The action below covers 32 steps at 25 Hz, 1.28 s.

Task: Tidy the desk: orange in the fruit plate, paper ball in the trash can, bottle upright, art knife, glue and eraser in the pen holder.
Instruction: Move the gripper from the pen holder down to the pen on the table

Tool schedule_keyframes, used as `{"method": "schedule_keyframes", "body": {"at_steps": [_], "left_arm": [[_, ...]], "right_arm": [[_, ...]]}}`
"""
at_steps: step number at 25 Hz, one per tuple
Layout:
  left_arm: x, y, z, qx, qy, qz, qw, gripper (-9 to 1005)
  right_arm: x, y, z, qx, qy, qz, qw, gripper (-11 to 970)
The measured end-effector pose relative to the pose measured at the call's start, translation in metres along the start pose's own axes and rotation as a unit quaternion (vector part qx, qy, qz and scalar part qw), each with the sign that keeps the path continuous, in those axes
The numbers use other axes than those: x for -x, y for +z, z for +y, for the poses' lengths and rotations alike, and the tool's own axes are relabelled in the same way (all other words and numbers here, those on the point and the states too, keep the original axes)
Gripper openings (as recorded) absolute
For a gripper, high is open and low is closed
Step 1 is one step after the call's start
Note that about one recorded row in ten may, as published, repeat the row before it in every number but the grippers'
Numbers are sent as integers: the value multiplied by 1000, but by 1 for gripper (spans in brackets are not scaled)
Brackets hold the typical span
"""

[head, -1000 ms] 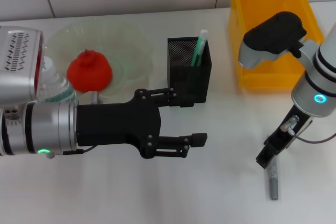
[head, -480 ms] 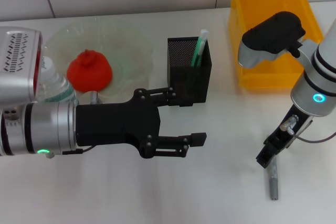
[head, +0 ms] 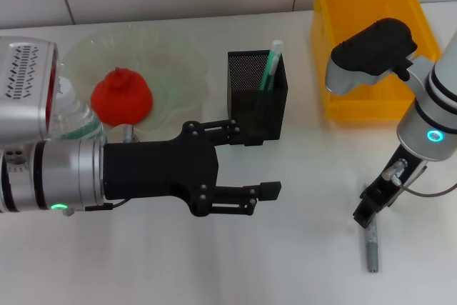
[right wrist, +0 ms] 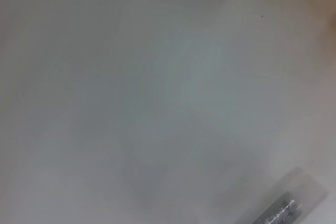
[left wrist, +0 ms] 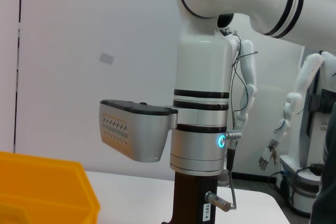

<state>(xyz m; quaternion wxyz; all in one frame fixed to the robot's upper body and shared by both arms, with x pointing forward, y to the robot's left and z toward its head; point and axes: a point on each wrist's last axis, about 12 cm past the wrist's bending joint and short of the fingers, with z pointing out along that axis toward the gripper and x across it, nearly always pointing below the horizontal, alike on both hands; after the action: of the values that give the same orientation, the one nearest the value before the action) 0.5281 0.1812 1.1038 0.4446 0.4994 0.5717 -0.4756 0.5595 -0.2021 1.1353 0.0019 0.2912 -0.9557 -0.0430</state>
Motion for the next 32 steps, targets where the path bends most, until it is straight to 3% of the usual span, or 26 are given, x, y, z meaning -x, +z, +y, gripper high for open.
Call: {"method": "schedule_keyframes", "body": {"at_steps": [5, 32], "left_arm": [[-1, 0, -1, 0, -1, 0, 1000, 788], [-1, -1, -1, -1, -1, -1, 1000, 789]], "right_arm": [[0, 4, 0, 5, 3, 8, 1000, 582], [0, 9, -1, 8, 5, 14, 1000, 473]]}}
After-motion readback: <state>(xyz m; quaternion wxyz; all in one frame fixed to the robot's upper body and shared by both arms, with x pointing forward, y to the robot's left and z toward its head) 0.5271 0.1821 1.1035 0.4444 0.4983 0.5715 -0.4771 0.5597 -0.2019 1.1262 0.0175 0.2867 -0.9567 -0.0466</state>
